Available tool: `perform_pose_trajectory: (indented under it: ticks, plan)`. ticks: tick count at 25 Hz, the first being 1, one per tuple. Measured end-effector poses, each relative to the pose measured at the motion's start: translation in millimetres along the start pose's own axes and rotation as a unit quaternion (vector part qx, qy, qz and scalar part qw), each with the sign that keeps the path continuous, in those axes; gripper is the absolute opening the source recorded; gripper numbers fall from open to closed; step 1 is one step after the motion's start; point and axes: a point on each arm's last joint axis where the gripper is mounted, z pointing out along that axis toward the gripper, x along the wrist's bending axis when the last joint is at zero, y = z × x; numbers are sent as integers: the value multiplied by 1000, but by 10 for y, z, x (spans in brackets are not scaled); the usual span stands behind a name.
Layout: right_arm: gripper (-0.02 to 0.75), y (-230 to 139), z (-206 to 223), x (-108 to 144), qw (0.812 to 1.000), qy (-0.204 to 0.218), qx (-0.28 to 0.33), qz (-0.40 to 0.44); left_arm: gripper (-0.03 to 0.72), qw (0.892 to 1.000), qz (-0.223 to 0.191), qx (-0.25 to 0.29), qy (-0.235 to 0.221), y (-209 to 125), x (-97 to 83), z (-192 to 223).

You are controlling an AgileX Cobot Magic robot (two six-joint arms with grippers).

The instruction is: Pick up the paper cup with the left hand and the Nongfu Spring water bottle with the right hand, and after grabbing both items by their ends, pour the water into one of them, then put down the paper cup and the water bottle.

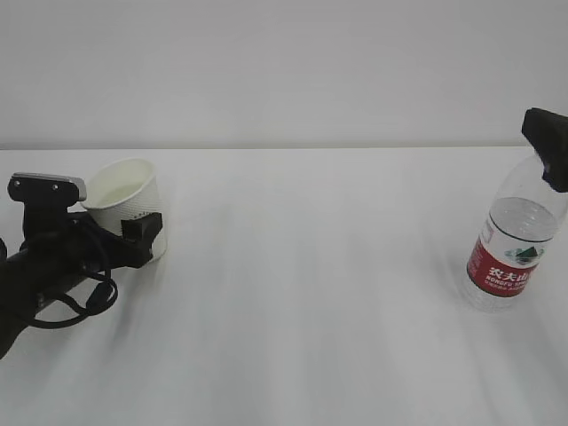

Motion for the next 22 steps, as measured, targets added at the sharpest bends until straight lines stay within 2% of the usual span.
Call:
perform_pose_trajectory:
  ticks: [5, 12, 17, 22]
  plan:
    - [593, 31, -1, -4, 1000, -2, -17, 0, 616, 1000, 0, -3, -1, 8, -2, 5]
    - [593, 40, -1, -6, 1000, -3, -22, 0, 685, 1000, 0, -11, -2, 15, -4, -9]
    - [593, 40, -1, -6, 1000, -3, -22, 0, 690, 1000, 0, -4, -2, -20, -1, -46]
    - [593, 40, -1, -6, 1000, -3, -22, 0, 691, 999, -33, 10, 1, -81, 6, -109]
